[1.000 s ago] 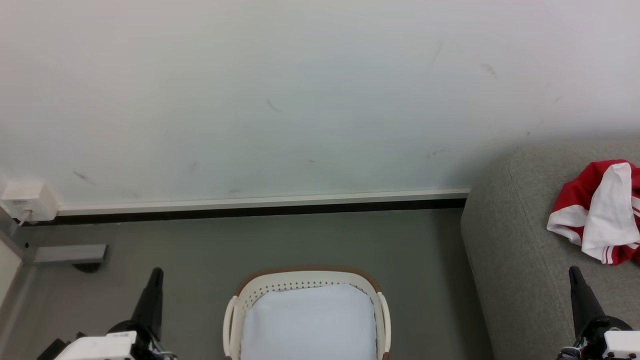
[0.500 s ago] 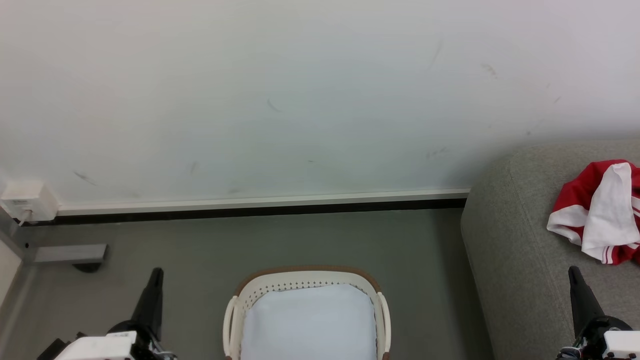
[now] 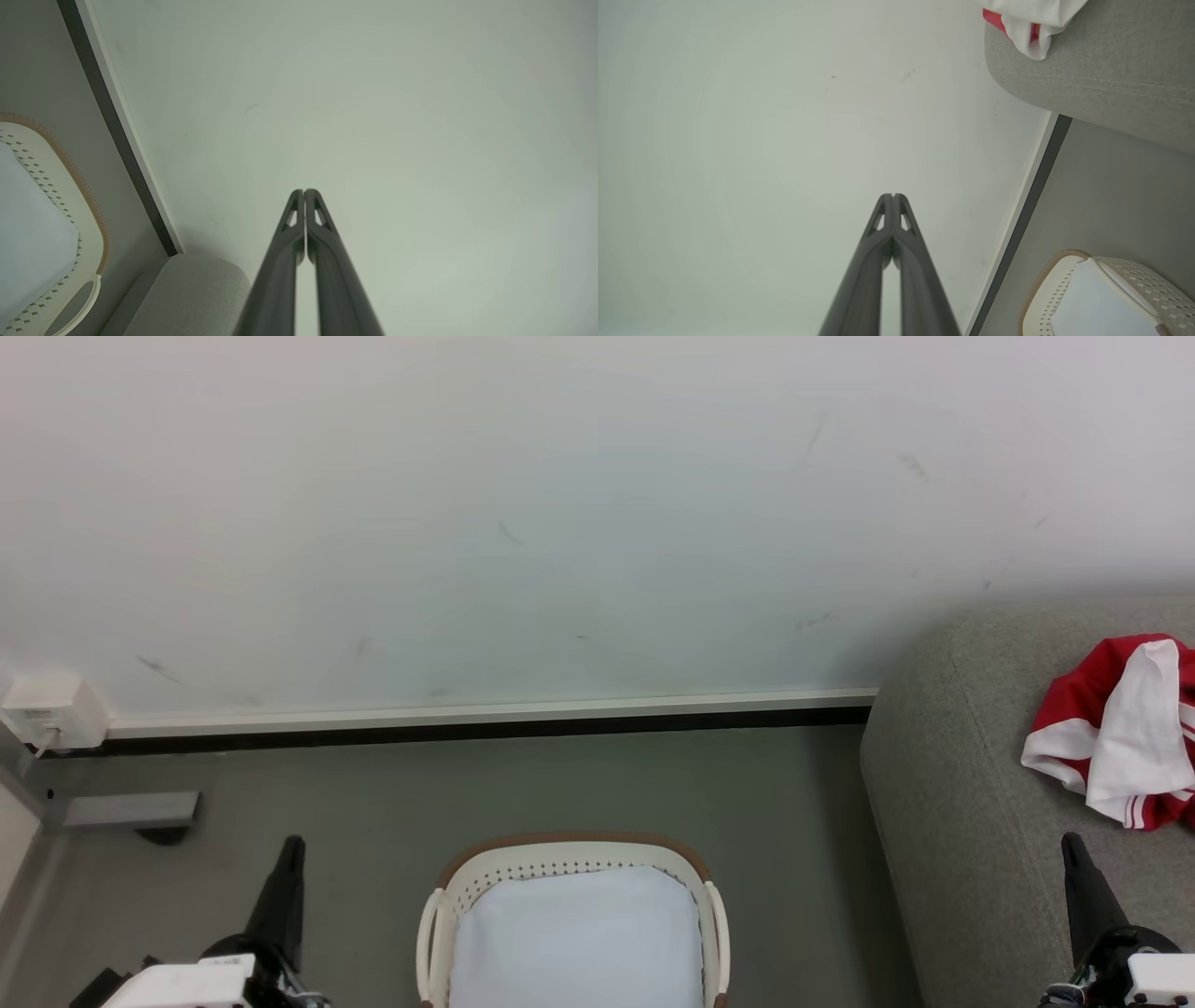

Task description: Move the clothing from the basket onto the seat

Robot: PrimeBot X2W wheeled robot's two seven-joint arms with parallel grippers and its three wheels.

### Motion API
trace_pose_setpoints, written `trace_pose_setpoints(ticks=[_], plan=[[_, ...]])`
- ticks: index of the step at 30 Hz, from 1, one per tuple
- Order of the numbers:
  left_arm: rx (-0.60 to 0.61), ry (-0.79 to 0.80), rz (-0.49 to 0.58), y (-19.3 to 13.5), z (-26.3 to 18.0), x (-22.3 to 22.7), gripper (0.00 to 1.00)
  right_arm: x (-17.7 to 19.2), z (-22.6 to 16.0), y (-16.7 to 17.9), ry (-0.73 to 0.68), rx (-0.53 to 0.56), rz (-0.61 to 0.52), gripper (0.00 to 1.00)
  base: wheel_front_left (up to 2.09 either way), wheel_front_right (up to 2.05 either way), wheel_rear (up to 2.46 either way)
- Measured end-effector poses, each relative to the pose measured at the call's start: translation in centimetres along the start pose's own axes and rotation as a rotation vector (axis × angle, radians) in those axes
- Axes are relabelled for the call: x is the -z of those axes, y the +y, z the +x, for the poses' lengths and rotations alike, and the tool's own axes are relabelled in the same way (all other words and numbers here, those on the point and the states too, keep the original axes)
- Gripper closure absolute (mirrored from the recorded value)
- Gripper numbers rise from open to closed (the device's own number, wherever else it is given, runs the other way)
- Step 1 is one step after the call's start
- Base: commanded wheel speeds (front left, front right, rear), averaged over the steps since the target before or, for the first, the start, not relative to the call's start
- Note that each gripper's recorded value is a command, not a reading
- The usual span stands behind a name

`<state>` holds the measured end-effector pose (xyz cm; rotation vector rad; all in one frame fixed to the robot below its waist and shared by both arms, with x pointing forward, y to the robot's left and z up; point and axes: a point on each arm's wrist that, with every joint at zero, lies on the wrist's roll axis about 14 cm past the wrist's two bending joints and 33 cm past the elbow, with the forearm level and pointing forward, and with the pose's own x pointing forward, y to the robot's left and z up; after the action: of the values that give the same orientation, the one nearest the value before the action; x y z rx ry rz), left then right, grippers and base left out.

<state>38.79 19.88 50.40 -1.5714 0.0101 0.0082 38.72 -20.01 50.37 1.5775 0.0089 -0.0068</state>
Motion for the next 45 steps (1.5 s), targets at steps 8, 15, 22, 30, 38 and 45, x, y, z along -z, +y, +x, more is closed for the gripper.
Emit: trace_pose_setpoints(ticks=[8, 15, 22, 30, 38, 45], plan=[[0.0, 0.0, 0.0, 0.0, 0.0, -0.01, 1.0, 0.0, 0.0, 0.0, 0.0, 0.0, -0.001, 1.0, 0.0, 0.0, 0.0], [0.0, 0.0, 0.0, 0.0, 0.0, -0.01, 1.0, -0.01, 0.0, 0.0, -0.001, 0.0, -0.001, 1.0, 0.0, 0.0, 0.0], [0.0, -0.001, 0.0, 0.0, 0.0, -0.02, 1.0, -0.01, 0.0, 0.0, -0.001, 0.0, 0.0, 1.0, 0.0, 0.0, 0.0], [0.0, 0.0, 0.0, -0.01, 0.0, -0.02, 1.0, -0.02, 0.0, 0.0, -0.001, 0.0, 0.0, 1.0, 0.0, 0.0, 0.0], [0.0, 0.0, 0.0, 0.0, 0.0, -0.02, 1.0, -0.02, 0.0, 0.0, -0.001, 0.0, 0.0, 1.0, 0.0, 0.0, 0.0], [0.0, 0.0, 0.0, -0.01, 0.0, -0.01, 1.0, -0.03, 0.0, 0.0, -0.002, 0.0, 0.0, 1.0, 0.0, 0.0, 0.0]])
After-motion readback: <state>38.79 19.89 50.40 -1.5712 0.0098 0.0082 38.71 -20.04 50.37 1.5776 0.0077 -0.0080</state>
